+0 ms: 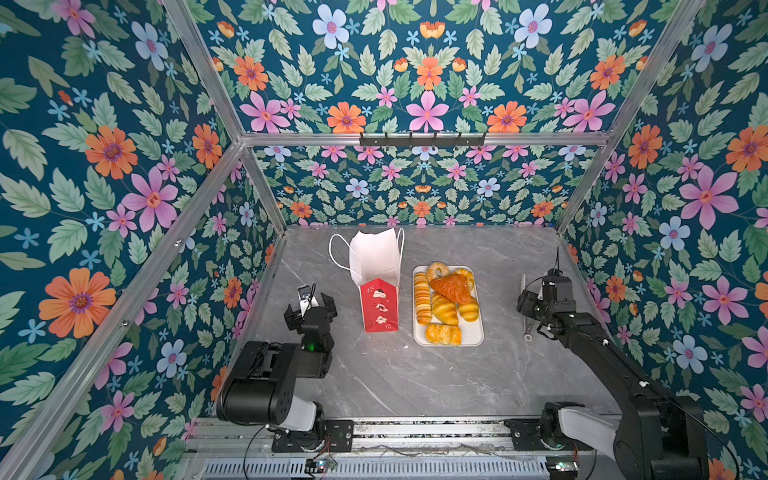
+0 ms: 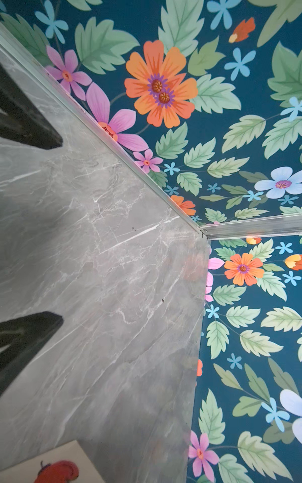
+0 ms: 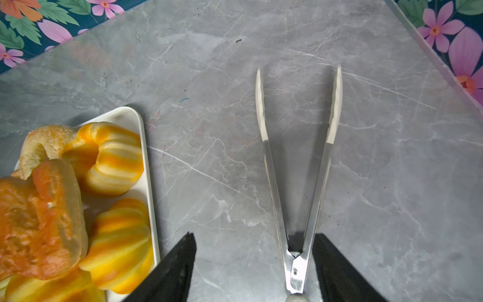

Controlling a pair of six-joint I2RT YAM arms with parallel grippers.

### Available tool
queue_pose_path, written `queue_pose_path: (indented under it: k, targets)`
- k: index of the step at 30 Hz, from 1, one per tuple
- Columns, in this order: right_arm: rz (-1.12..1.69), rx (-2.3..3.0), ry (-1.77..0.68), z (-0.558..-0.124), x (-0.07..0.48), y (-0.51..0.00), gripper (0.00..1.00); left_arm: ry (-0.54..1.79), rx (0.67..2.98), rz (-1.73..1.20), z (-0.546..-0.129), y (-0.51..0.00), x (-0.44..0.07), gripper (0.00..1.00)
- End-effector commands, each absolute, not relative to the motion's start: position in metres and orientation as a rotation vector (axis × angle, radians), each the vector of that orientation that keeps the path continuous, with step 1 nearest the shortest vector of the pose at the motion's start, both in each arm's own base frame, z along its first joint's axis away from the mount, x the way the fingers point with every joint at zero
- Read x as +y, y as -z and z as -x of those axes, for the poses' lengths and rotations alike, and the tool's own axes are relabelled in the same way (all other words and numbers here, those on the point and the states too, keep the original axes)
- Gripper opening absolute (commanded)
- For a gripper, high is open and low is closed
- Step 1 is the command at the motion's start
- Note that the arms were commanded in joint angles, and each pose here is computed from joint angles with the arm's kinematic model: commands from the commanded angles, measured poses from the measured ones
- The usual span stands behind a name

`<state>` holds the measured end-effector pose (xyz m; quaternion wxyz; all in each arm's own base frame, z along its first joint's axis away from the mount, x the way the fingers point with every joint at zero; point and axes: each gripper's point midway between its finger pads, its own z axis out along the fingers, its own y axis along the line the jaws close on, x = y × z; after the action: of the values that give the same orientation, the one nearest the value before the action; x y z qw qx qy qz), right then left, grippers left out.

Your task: Take the fake bread out of the paper bag

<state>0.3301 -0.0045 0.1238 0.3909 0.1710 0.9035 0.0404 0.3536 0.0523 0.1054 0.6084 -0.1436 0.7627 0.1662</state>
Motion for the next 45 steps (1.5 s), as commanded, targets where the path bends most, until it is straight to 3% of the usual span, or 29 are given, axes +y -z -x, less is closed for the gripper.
queue_pose_path:
  k: [1, 7, 17, 31, 38, 45]
  targets:
    - [-0.355, 2.162, -0.133, -0.342, 0.0, -0.146, 0.72, -0.267, 1.723, 0.236, -0.379, -0.12, 0.035, 1.0]
    - [-0.325, 1.905, -0.049, -0.343, -0.016, -0.17, 0.72, -0.217, 1.72, 0.224, -0.381, -0.114, 0.037, 1.0]
    - [-0.273, 1.887, 0.162, -0.363, -0.036, -0.127, 0.72, -0.227, 1.697, 0.22, -0.381, -0.117, 0.038, 1.0]
    - [-0.228, 1.874, 0.111, -0.372, -0.028, -0.1, 0.73, -0.226, 1.699, 0.219, -0.381, -0.117, 0.038, 1.0]
    - [-0.231, 1.883, 0.111, -0.371, -0.028, -0.099, 0.99, -0.227, 1.699, 0.22, -0.381, -0.117, 0.038, 1.0]
    - [-0.229, 1.875, 0.113, -0.372, -0.029, -0.1, 0.99, -0.229, 1.707, 0.215, -0.383, -0.116, 0.038, 1.0]
